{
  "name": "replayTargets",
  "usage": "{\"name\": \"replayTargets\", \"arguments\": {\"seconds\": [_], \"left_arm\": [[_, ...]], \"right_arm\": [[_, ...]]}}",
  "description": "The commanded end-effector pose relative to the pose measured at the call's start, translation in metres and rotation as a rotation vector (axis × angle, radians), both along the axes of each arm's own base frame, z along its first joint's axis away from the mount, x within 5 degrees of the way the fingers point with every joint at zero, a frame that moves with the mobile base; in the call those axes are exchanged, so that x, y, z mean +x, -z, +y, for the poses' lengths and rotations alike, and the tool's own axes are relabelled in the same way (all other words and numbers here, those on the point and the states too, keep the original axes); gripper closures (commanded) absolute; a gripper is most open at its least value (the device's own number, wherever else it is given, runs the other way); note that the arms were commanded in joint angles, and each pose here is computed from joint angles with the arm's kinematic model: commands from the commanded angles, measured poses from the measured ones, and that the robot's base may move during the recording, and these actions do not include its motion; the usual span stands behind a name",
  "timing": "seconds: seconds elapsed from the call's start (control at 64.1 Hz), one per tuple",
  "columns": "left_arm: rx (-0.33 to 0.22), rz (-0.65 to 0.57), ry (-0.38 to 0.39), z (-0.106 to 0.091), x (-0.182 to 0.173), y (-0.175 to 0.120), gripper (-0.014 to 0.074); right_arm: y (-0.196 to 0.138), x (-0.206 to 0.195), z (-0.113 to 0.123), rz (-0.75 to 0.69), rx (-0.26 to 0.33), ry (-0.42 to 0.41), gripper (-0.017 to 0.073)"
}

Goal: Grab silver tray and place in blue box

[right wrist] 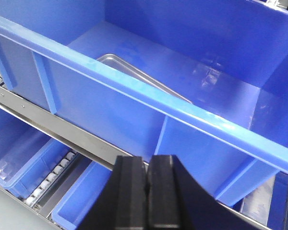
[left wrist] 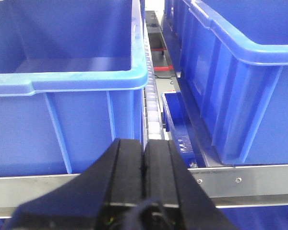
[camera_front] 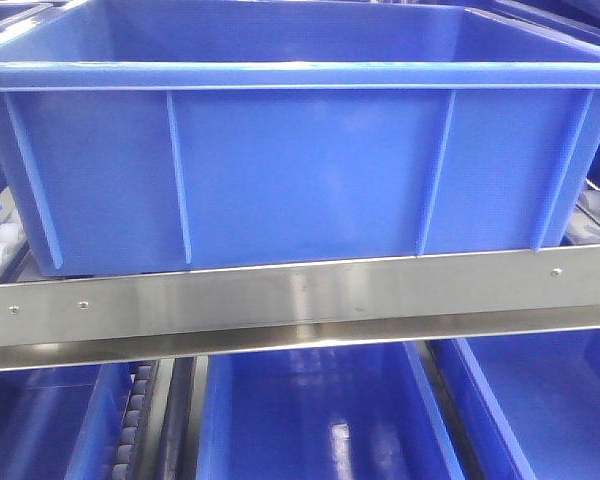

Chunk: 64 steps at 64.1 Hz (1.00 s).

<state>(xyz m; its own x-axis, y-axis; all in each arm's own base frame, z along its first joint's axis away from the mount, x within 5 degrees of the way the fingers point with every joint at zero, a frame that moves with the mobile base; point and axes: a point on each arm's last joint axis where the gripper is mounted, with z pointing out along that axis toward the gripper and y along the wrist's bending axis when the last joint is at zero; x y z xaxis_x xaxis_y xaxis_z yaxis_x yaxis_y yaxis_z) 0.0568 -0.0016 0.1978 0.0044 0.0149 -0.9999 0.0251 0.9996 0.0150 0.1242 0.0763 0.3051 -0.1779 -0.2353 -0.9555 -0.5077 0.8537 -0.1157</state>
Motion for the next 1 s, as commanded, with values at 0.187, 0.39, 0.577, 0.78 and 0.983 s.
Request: {"name": "replayTargets", "arguments": {"seconds": [0.187,0.39,0.577,0.78,0.983], "left_arm": [[-0.012,-0.117,-0.009,0.001,-0.002,-0.011,0.0689],[-0.012,-0.117,-0.009,0.001,-0.002,-0.011,0.0689],[-0.012,-0.117,-0.009,0.001,-0.002,-0.011,0.0689],[-0.012,-0.117,-0.009,0.001,-0.002,-0.011,0.0689],[-0.012,-0.117,-0.009,0.001,-0.002,-0.011,0.0689]], "right_arm": [[-0.014,0.000,0.002,-0.010,0.144,-0.016,0.0505],[-0.012,0.001,-0.010,-0.120,0.103,0.021,0.0505],[0.015,-0.022,-0.045,-0.262,0.161,0.217,0.0505],[0.055,-0.048,-0.068,-0.374,0.212,0.396,0.0505],[0.082,-0.063,-0.074,-0.460,0.195,0.455,0.0505]]}}
